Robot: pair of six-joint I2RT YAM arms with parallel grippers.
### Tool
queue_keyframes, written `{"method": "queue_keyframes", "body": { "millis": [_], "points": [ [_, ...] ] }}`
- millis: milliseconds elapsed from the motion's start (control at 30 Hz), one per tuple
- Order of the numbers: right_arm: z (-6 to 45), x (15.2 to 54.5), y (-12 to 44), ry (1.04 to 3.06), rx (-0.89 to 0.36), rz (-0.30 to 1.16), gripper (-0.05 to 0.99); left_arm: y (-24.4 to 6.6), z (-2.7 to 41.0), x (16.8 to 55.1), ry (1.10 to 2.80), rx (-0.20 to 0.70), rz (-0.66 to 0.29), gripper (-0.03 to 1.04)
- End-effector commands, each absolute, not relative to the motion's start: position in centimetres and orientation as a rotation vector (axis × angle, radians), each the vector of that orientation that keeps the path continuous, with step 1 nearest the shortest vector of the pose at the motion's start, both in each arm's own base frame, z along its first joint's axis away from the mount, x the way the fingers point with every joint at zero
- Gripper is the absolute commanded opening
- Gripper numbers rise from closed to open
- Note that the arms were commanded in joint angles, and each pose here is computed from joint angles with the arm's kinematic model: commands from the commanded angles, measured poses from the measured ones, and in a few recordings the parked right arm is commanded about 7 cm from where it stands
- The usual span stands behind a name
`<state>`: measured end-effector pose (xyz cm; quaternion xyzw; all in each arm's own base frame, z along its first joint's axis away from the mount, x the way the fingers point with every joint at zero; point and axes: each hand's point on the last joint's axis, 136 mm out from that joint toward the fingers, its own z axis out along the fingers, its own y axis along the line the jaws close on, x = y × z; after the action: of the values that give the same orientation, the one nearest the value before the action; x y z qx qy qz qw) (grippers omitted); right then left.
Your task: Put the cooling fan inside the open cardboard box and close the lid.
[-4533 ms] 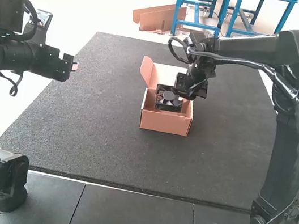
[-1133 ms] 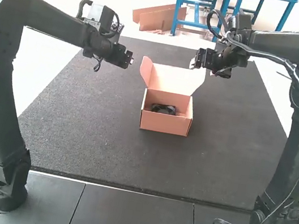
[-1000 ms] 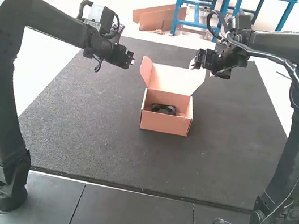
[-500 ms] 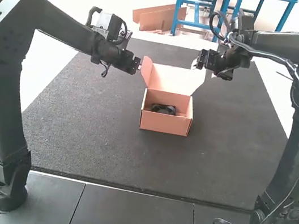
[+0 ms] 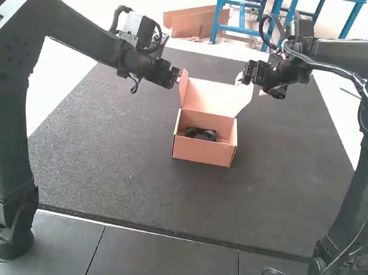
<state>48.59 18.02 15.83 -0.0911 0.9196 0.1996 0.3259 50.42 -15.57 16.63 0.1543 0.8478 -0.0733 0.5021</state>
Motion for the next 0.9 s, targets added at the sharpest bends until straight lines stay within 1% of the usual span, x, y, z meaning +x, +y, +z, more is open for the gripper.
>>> {"method": "queue_keyframes", "body": {
  "millis": [0,100,200,267,367,567,633,700,767,833,867],
  "points": [
    [17.8,49.3,17.9,2.366,-0.227,0.547,0.87,-17.3,18.3,50.8,2.002,0.386,-0.225,0.97],
    [17.6,49.3,18.0,2.369,-0.231,0.547,0.86,-18.1,18.4,50.6,1.996,0.395,-0.259,0.97],
    [17.6,49.3,18.1,2.369,-0.229,0.549,0.84,-18.5,18.6,50.5,1.989,0.402,-0.265,0.97],
    [17.6,49.3,18.1,2.369,-0.231,0.550,0.80,-18.6,18.5,50.5,1.990,0.404,-0.265,0.97],
    [17.6,49.3,18.1,2.372,-0.208,0.559,0.80,-18.6,18.5,50.5,1.992,0.404,-0.265,0.97],
    [17.5,49.2,18.2,2.376,-0.209,0.560,0.61,-18.6,18.5,50.5,1.992,0.401,-0.267,0.97],
    [17.5,49.2,18.2,2.376,-0.209,0.560,0.52,-18.6,18.4,50.4,1.997,0.400,-0.268,0.97],
    [17.4,49.1,18.3,2.381,-0.193,0.568,0.50,-18.5,18.3,50.4,2.001,0.399,-0.266,0.97],
    [17.4,49.2,18.2,2.382,-0.183,0.569,0.44,-18.5,18.3,50.4,2.001,0.399,-0.266,0.97],
    [17.3,49.1,18.2,2.387,-0.173,0.573,0.40,-18.5,18.3,50.3,2.004,0.399,-0.264,0.97],
    [17.2,49.1,18.2,2.388,-0.175,0.572,0.40,-18.5,18.4,50.4,2.001,0.399,-0.266,0.97]
  ]
}}
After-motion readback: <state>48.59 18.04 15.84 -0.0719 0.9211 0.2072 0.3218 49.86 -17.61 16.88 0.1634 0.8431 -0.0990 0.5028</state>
